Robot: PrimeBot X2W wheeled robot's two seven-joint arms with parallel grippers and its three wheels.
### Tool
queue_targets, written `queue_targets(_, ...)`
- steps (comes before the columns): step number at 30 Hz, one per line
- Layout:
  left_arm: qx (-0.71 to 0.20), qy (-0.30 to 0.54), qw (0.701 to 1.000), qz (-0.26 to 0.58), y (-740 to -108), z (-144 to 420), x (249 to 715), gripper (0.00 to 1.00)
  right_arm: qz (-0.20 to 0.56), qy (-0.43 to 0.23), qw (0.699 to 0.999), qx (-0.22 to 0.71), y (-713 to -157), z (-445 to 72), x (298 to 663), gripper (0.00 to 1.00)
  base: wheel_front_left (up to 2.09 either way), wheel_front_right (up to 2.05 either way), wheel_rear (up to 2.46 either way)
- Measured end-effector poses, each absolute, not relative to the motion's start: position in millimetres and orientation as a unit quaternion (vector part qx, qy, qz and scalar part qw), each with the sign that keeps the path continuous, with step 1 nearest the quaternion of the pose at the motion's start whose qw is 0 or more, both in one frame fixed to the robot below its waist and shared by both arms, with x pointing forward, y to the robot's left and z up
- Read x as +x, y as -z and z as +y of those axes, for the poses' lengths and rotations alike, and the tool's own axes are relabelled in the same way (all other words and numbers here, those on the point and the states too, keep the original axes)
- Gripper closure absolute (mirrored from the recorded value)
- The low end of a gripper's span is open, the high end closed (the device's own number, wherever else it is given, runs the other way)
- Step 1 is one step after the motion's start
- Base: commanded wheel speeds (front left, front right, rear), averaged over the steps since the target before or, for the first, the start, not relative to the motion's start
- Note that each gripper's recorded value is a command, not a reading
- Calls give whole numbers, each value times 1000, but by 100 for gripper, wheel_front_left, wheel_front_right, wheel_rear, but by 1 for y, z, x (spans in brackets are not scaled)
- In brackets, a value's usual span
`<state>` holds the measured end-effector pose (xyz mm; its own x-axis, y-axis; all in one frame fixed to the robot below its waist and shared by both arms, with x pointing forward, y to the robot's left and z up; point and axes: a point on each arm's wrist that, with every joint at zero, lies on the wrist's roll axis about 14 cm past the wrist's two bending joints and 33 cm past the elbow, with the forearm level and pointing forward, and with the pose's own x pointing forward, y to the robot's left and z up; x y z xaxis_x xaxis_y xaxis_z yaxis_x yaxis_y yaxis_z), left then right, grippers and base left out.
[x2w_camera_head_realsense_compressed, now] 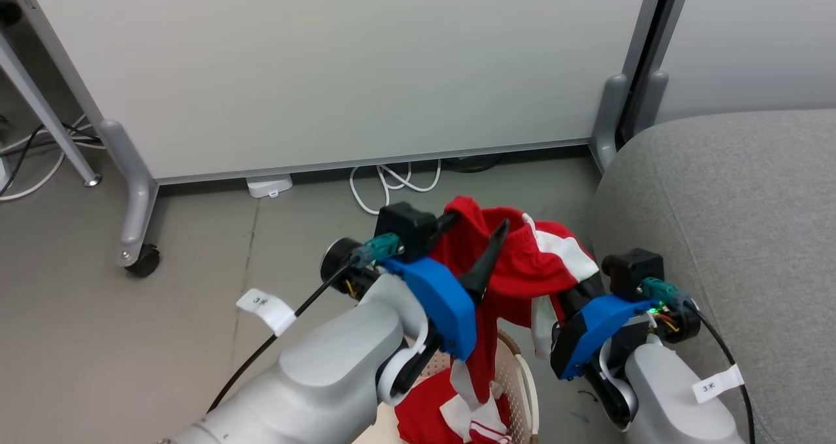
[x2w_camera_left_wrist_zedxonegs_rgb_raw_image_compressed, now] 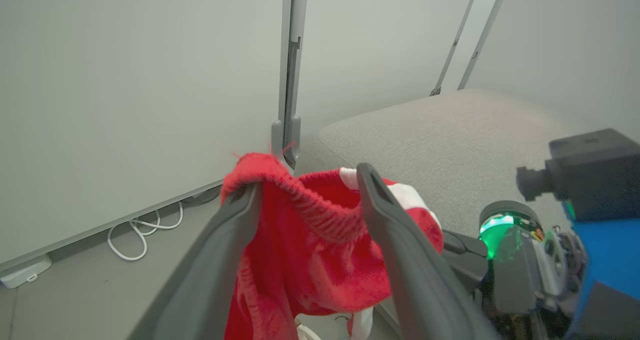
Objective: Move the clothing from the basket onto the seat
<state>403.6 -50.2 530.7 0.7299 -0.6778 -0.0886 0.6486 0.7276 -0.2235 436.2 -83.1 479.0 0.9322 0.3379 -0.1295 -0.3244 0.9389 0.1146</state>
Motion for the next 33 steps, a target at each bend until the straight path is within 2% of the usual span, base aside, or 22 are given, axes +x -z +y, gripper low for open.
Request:
queue_targets(12,-136,338,928,79,-510,-18,389,0,43,-128,990,48,-495,-111,446,100,0,0,0)
queue_targets(23,-112,332,935,51,-494,11,370,0,20,-83,996,41,-511,-148,443,100,0,0,0)
queue_targets(33,-106,307,945,28,-492,22,377,0,10,-34,999,38,-519,-188,428,100,0,0,0)
